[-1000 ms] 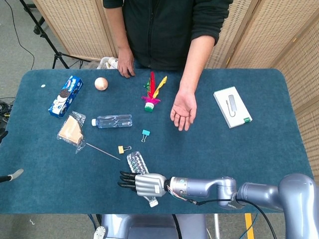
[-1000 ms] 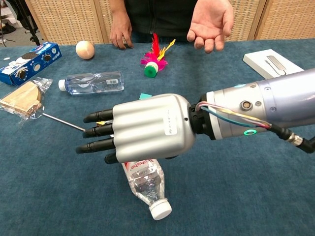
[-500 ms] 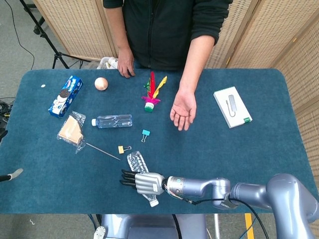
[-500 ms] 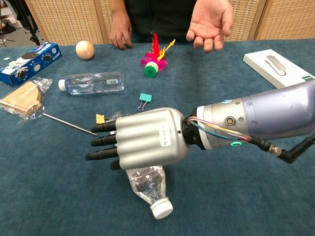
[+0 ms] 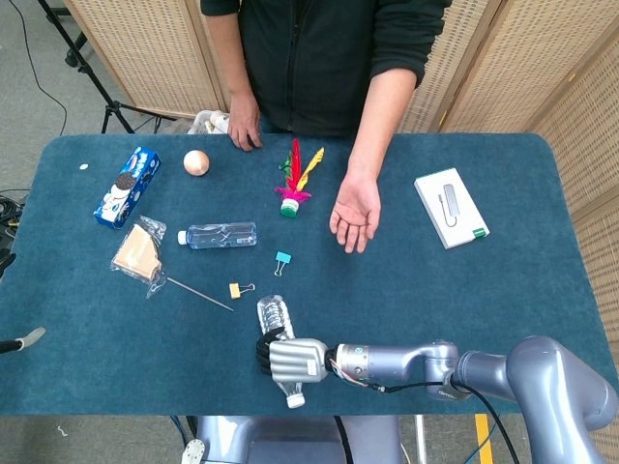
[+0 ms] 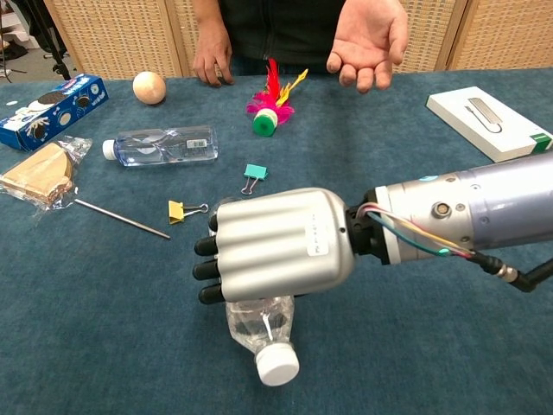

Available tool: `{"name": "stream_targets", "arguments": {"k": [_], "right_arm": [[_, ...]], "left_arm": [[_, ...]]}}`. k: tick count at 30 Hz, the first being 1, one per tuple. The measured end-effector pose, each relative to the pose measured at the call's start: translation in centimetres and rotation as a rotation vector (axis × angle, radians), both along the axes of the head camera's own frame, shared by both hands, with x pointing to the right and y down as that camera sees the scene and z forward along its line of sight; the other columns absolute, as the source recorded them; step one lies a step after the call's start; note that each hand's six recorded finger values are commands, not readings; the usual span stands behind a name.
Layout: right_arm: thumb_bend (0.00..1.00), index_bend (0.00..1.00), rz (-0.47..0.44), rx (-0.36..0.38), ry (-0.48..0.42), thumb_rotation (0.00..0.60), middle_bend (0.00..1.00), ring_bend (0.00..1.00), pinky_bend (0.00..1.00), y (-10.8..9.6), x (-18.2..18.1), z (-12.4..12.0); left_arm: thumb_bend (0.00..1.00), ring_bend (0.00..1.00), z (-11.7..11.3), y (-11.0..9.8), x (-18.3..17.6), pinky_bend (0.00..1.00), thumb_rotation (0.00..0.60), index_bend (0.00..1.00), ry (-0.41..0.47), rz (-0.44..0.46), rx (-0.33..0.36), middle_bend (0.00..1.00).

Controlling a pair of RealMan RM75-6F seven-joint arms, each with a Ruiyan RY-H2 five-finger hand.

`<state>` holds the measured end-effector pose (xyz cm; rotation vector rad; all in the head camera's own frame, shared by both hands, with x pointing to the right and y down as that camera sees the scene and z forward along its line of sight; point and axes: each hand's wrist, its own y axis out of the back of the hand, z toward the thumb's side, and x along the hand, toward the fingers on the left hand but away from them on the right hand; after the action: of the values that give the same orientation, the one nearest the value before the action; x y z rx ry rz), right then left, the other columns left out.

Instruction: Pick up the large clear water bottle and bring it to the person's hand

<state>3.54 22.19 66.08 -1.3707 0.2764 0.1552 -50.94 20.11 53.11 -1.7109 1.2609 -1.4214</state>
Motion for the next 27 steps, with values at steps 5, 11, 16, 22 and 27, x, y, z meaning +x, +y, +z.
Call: {"name": "stream_targets", "arguments": {"k": [5,11,16,22,27], "right_arm": [[1.0,0.62,0.028,0.029,-0.051,0.6,0.6,0.47,0.49,-1.4,1.2,-1.6],[1.0,0.63,0.084,0.119,-0.122,0.6,0.6,0.47,0.49,-4.7,3.4,-4.8],[1.0,0.63,0.116,0.187,-0.22,0.6,0.6,0.47,0.49,-6.9,4.2,-8.0],[1.0,0.63,0.166,0.306,-0.296,0.6,0.6,0.47,0.49,-11.2,5.1,-11.6],[1.0,0.63,0.178,0.365,-0.286,0.6,0.6,0.47,0.49,-14.1,5.6,-11.9]], "left_arm": [[0.0,0.0,0.0,0.1,0.1,0.0,0.6,0.0,0.001,0.004,-0.001,0.0],[0.0,0.0,-0.1,0.2,0.4,0.0,0.6,0.0,0.001,0.013,0.002,0.0],[0.0,0.0,0.0,0.2,0.6,0.0,0.6,0.0,-0.003,0.019,0.001,0.0],[0.0,0.0,0.1,0.2,0.7,0.0,0.6,0.0,-0.01,0.018,0.0,0.0],[0.0,0.0,0.2,0.1,0.6,0.0,0.6,0.0,-0.018,0.016,0.0,0.0]]}}
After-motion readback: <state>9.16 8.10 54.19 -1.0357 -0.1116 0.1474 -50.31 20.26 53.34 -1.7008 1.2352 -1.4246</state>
